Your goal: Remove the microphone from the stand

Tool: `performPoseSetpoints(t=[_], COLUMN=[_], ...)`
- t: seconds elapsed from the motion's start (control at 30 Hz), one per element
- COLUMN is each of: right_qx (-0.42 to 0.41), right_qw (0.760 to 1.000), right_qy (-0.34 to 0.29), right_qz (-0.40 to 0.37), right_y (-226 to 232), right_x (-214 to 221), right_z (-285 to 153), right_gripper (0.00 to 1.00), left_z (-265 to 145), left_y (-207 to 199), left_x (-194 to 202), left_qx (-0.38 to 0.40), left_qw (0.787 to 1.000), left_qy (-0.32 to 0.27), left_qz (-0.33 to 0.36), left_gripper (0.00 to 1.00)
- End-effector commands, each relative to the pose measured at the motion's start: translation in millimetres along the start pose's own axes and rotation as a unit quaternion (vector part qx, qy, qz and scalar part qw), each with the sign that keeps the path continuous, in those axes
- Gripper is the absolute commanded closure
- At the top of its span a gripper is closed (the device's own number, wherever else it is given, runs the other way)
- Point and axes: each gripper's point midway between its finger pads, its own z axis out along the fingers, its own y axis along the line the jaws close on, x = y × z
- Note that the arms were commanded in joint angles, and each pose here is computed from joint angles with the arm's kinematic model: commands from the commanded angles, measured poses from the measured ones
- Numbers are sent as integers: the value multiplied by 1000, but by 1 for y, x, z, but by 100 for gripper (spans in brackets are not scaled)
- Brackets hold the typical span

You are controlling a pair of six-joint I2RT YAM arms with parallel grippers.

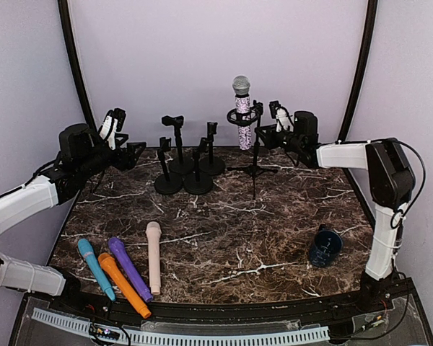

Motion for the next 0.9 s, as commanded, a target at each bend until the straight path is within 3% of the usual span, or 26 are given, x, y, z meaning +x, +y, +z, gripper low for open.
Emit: performPoseSetpoints(t=[0.0,0.2,0.53,0.87], right_qx=[-10,82,271,343], right_qw=[998,993,956,928], right_qy=[-63,-82,-99,-98], right_qz=[12,6,62,110], right_y=[16,23,50,87], right_x=[-30,-30,-23,-7], right_z=[-16,-40,-80,-96], right_gripper=[100,100,100,100], left_z=[-1,-1,1,-3], left_y=[-1,-1,-5,-7], left_x=[2,2,3,-1], left_qx=[-1,1,10,13], left_qw=[1000,1000,1000,1000], left_qy=[3,1,1,-7], left_qz=[7,8,1,2], left_gripper=[27,27,27,27])
